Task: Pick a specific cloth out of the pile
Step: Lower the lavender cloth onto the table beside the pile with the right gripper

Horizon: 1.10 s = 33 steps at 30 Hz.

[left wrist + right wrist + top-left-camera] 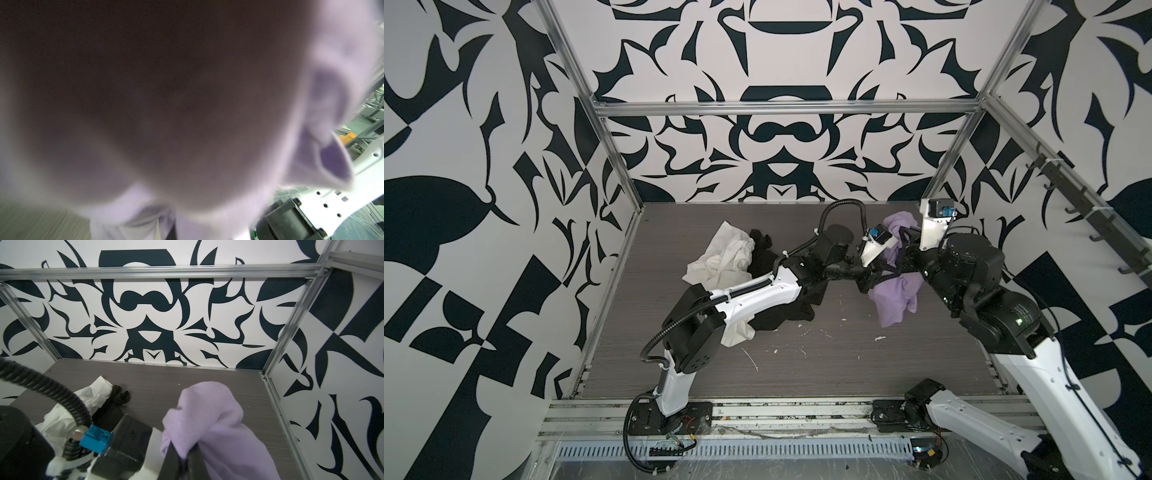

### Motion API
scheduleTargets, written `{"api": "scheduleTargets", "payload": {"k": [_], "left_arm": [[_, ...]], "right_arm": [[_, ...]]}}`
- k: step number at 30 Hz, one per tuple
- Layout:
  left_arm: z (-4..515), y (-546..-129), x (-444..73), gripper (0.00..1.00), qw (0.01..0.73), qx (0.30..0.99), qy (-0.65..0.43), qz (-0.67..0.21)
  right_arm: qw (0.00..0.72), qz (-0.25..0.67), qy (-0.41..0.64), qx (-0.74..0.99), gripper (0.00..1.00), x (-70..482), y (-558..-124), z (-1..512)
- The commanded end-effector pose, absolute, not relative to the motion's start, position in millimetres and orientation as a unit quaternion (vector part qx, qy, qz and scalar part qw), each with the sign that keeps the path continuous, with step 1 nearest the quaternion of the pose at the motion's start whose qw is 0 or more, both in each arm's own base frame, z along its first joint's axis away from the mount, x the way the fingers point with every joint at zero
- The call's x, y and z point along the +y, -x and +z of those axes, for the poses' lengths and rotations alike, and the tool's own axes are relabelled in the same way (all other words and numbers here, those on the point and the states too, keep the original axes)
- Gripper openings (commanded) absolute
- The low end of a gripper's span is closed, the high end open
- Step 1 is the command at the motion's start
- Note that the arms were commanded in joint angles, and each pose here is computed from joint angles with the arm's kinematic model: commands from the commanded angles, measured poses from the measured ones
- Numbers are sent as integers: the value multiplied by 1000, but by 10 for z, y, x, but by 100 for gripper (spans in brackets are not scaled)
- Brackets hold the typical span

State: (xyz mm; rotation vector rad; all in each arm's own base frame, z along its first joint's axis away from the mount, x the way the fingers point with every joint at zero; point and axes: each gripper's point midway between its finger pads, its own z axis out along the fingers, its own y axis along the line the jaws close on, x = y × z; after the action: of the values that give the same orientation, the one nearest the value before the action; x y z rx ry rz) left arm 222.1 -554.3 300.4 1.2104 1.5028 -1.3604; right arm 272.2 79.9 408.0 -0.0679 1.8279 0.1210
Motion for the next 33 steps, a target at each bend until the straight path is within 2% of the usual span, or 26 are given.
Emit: {"api": "scheduleTargets", "payload": {"k": [1, 16, 25, 33], "left_arm": [[3172, -2165, -5664, 0, 388, 559, -474, -559], [2605, -2204, -5755, 0, 355, 589, -465, -557], [2088, -2240, -5614, 0, 325, 632, -445, -546], [1871, -2251, -5425, 0, 314, 657, -428, -536]], "right_arm": [[627, 48, 21, 777, 0, 737, -2697, 4188], [601, 40, 13, 798, 0, 710, -2724, 3878], [555, 110, 14, 824, 0, 1045, -2890, 3459], [511, 188, 11, 839, 0, 1326, -2907, 3222]]}}
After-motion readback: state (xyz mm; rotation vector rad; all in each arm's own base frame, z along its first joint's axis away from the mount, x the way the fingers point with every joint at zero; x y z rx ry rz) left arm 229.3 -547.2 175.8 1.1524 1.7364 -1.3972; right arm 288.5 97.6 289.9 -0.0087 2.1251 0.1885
